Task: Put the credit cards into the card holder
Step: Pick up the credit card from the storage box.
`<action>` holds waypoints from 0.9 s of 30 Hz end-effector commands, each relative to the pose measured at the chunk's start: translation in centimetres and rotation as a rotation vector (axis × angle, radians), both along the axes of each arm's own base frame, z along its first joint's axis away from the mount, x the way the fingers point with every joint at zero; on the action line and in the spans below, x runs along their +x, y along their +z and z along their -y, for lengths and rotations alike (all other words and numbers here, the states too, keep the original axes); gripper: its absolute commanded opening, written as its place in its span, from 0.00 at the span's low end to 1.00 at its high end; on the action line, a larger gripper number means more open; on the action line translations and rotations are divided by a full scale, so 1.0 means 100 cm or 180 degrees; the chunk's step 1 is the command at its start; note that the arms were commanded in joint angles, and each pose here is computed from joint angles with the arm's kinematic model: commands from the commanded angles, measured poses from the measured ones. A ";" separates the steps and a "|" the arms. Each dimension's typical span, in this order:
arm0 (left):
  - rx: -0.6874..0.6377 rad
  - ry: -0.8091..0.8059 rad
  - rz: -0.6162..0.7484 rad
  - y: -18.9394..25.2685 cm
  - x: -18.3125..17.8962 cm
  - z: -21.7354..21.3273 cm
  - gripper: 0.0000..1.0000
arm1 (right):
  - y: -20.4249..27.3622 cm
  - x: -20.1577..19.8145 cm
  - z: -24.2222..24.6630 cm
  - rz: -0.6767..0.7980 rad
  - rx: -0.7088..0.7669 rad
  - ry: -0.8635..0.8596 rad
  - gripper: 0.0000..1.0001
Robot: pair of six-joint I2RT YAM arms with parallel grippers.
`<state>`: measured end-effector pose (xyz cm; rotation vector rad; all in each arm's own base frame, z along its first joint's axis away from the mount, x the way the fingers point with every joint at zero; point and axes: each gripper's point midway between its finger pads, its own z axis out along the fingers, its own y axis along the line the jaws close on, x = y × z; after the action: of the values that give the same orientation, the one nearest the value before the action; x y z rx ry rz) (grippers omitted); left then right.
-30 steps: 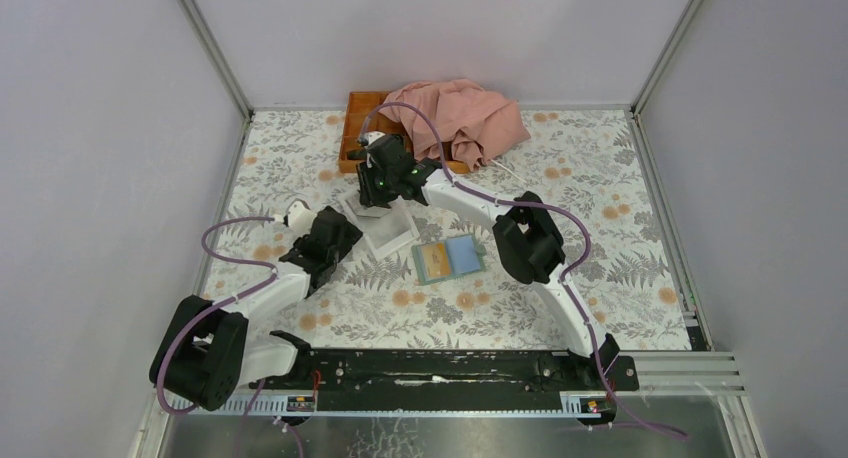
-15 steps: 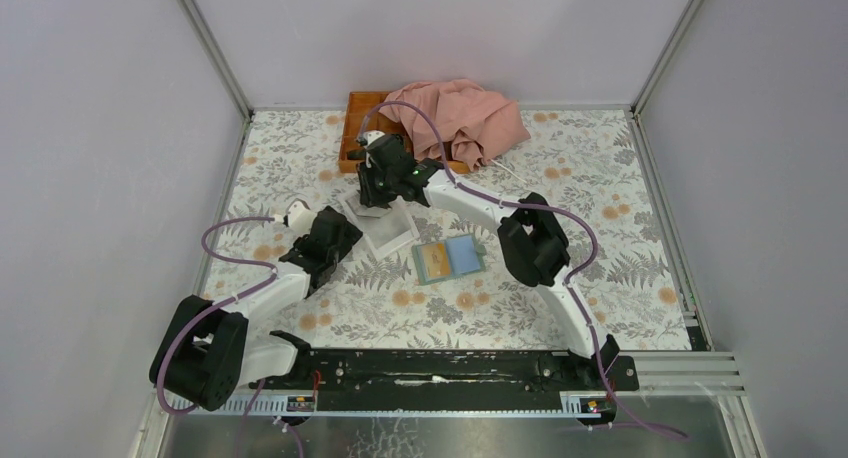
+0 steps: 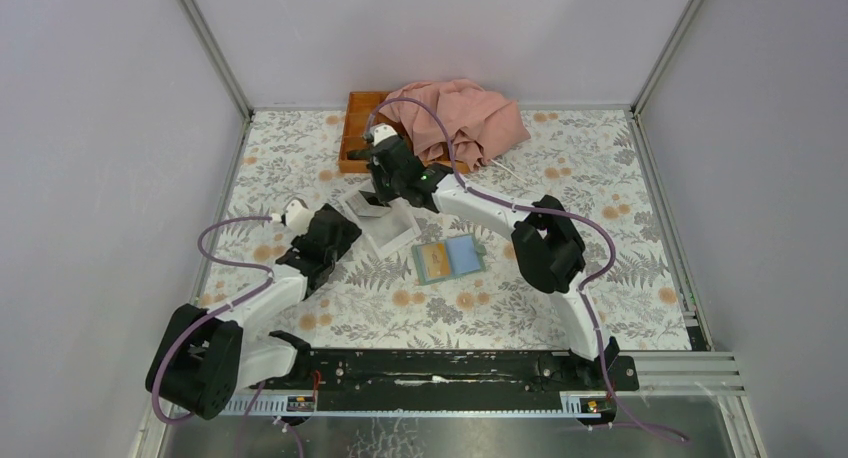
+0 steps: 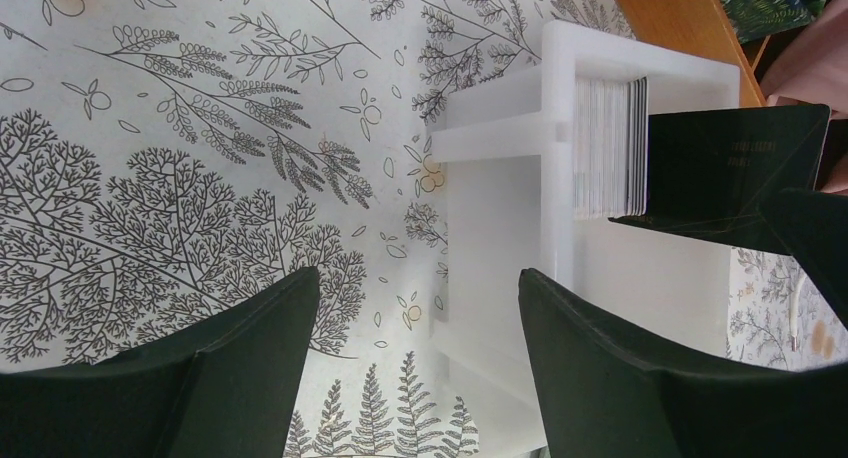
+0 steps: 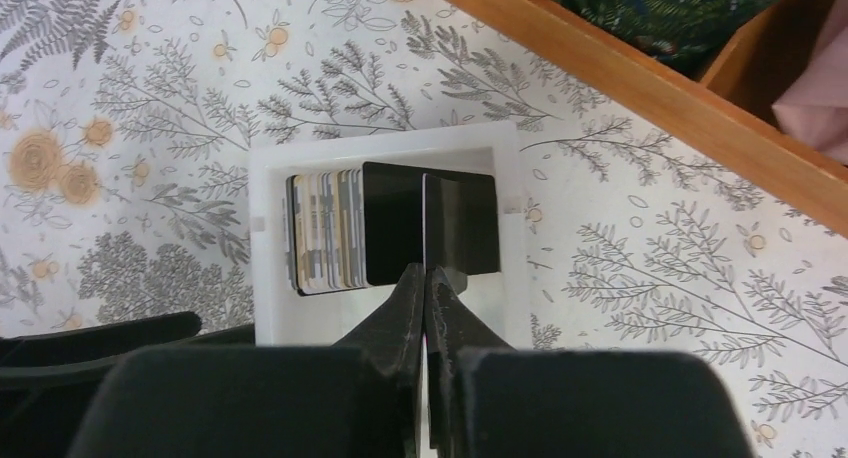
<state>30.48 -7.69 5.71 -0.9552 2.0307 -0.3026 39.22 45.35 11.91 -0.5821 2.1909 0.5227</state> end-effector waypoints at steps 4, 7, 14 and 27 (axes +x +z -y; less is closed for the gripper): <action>0.0067 0.0037 0.0157 0.014 0.008 -0.005 0.82 | 0.051 0.009 0.008 0.0537 0.0116 -0.0127 0.00; 0.0053 0.0038 0.0190 0.021 0.009 -0.004 0.83 | 0.056 0.006 0.017 0.0591 0.0102 -0.0156 0.00; 0.0107 -0.0014 0.0336 0.046 0.013 -0.005 0.86 | 0.064 -0.011 0.037 0.0624 0.0218 -0.0198 0.00; -0.0309 -0.1074 0.1107 0.097 0.015 0.053 0.89 | 0.097 -0.095 0.086 0.0303 0.0941 -0.0041 0.00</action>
<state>31.59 -9.64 12.46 -0.7678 1.9197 -0.4906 32.85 37.35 17.38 -0.4811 2.0645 0.5897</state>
